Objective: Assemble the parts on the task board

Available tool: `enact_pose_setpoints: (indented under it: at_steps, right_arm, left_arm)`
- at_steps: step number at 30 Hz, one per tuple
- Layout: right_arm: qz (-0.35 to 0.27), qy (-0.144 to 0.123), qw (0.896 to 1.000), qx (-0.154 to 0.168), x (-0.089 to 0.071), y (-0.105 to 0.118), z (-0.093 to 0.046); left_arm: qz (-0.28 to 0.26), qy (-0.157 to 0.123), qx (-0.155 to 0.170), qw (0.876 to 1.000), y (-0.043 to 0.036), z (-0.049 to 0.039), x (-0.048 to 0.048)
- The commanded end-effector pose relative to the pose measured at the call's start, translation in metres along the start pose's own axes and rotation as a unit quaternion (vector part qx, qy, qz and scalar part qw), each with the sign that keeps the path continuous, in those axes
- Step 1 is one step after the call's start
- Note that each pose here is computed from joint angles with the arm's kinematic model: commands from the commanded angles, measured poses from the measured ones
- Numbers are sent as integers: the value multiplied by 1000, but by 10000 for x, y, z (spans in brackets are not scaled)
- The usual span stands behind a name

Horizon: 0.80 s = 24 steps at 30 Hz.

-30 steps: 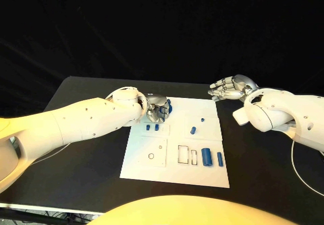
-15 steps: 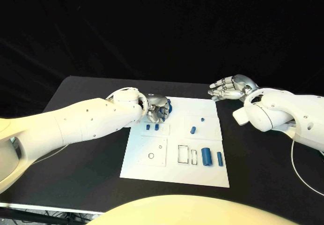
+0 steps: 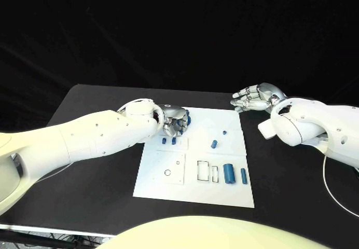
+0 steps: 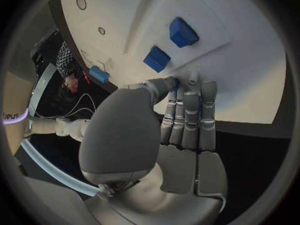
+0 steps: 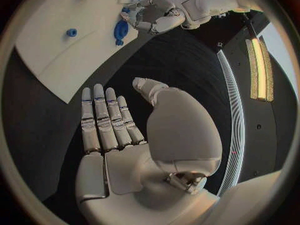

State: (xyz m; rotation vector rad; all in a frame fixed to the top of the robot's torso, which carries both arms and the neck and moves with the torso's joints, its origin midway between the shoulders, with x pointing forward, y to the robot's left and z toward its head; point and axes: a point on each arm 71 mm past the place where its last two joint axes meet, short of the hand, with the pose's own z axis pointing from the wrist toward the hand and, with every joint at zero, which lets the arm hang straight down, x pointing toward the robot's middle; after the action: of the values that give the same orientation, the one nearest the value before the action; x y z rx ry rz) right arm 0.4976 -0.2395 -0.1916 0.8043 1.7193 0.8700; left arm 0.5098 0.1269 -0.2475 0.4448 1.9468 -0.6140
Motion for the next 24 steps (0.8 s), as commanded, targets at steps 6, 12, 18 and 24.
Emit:
enact_pose_setpoints:
  at_steps: [6,12,18,24]
  right_arm:
    - [-1,8,1000,-8,17,13,-4]
    - [-1,8,1000,-8,20,14,-4]
    - [-1,8,1000,-9,19,14,-4]
    - [-1,8,1000,-9,19,13,-5]
  left_arm:
    - [9,8,4,1000,5,-8,137]
    - [6,-10,12,1000,6,-26,133]
    - [4,-24,14,1000,22,-54,125]
    - [-2,-31,13,999,43,-90,108]
